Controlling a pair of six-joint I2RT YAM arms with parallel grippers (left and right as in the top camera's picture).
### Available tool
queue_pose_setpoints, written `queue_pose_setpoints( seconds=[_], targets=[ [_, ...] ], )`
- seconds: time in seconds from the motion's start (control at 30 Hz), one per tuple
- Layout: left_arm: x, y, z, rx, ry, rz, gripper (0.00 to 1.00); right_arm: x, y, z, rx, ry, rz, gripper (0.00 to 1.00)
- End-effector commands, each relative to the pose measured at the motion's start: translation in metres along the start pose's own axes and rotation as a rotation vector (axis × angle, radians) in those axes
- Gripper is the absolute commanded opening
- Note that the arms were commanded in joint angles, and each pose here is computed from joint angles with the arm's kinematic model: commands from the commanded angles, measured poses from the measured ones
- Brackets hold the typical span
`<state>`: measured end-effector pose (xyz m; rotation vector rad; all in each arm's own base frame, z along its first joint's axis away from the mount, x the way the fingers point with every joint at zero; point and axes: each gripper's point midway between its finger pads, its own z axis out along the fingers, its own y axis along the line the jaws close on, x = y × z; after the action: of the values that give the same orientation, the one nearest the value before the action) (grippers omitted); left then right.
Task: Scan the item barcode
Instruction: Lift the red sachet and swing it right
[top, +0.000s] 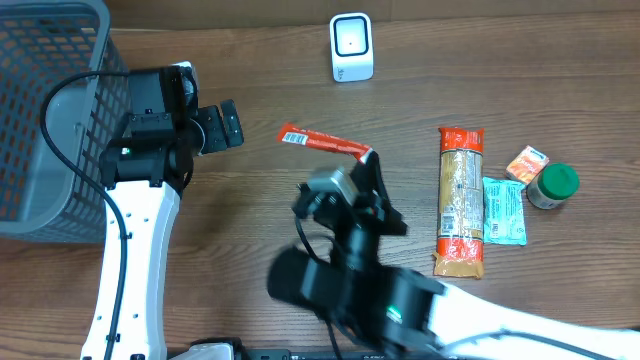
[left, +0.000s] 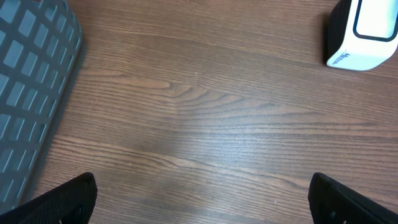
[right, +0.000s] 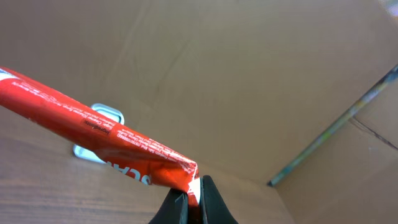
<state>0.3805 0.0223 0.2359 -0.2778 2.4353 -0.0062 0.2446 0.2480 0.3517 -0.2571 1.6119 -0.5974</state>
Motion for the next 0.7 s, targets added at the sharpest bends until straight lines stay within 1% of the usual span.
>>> queue_pose_setpoints(
  seconds=[0.0, 0.1, 0.23, 0.5, 0.67],
  targets=[
    [-0.001, 0.002, 0.002, -0.012, -0.001, 0.013, 1.00, -0.015, -0.023, -0.020, -0.031, -0.040, -0.011, 0.04],
    [-0.001, 0.002, 0.002, -0.012, -0.001, 0.013, 1.00, -0.022, -0.033, -0.033, -0.071, -0.065, -0.008, 0.04],
    [-0.002, 0.002, 0.002, -0.012, -0.001, 0.013, 1.00, -0.029, -0.055, -0.040, -0.103, -0.080, 0.073, 0.04],
    [-0.002, 0.001, 0.002, -0.012, -0.001, 0.013, 1.00, -0.029, -0.109, -0.028, -0.075, -0.059, 0.207, 0.04],
    [-0.001, 0.002, 0.002, -0.012, -0.001, 0.013, 1.00, -0.025, -0.117, -0.017, -0.029, -0.038, 0.208, 0.04]
  ],
)
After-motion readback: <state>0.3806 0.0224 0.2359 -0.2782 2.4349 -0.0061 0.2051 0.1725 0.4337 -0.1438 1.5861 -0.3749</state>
